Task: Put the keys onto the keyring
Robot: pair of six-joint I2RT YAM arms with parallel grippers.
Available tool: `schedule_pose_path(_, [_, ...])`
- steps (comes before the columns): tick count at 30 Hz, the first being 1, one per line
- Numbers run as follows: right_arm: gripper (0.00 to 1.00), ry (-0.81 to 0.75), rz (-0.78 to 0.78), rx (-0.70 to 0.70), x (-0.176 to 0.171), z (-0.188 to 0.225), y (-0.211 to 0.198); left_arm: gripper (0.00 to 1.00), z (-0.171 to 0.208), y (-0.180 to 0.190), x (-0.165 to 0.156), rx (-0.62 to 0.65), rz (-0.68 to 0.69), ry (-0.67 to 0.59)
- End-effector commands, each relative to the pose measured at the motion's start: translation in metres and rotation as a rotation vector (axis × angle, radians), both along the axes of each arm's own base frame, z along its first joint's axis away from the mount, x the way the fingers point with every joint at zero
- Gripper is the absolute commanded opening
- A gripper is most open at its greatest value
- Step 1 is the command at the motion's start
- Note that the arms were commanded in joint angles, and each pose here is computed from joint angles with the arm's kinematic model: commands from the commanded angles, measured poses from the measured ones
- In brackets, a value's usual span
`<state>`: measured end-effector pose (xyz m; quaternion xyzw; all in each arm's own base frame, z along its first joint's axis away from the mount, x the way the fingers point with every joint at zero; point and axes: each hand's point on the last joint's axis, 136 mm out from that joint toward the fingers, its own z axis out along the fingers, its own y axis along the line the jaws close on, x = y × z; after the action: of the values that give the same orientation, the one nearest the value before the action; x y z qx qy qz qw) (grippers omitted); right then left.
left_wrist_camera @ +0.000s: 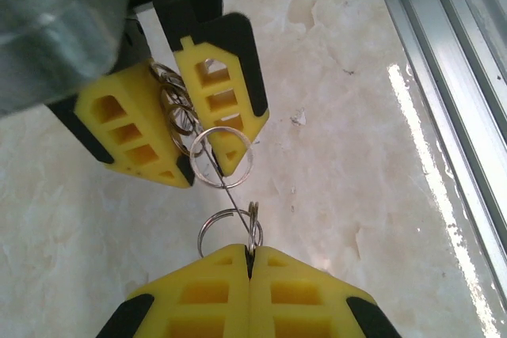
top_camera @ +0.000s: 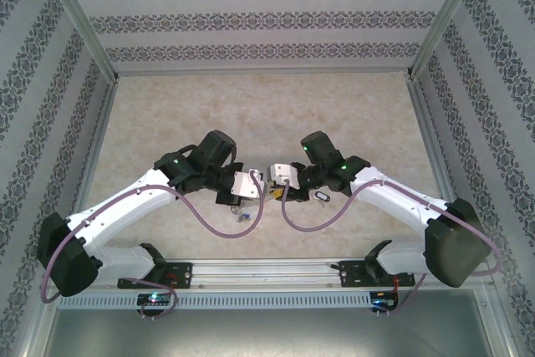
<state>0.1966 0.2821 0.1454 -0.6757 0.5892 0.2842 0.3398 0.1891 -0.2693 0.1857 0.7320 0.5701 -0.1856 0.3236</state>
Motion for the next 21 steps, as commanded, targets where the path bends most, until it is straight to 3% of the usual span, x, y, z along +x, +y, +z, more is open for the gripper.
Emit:
schedule_pose_path(1, [0.17,-0.007,0.046,0.03,-0.007,0.01,0.004,0.0,0.013,-0.01,-0.015,-0.077,-0.09,-0.02])
schedule_pose_path(6, [0.0,0.015,0.087,0.068,-0.017,0.016,0.005,0.0,0.01,-0.009,-0.018,-0.071,-0.103,-0.006])
schedule_pose_path(12, [0.0,0.048,0.113,0.08,-0.023,0.017,0.006,0.0,-0.001,-0.003,-0.024,-0.028,-0.157,-0.016])
schedule_pose_path(21, [0.0,0.147,0.128,0.055,-0.028,0.012,0.007,0.0,-0.016,0.014,-0.025,0.099,-0.299,-0.152])
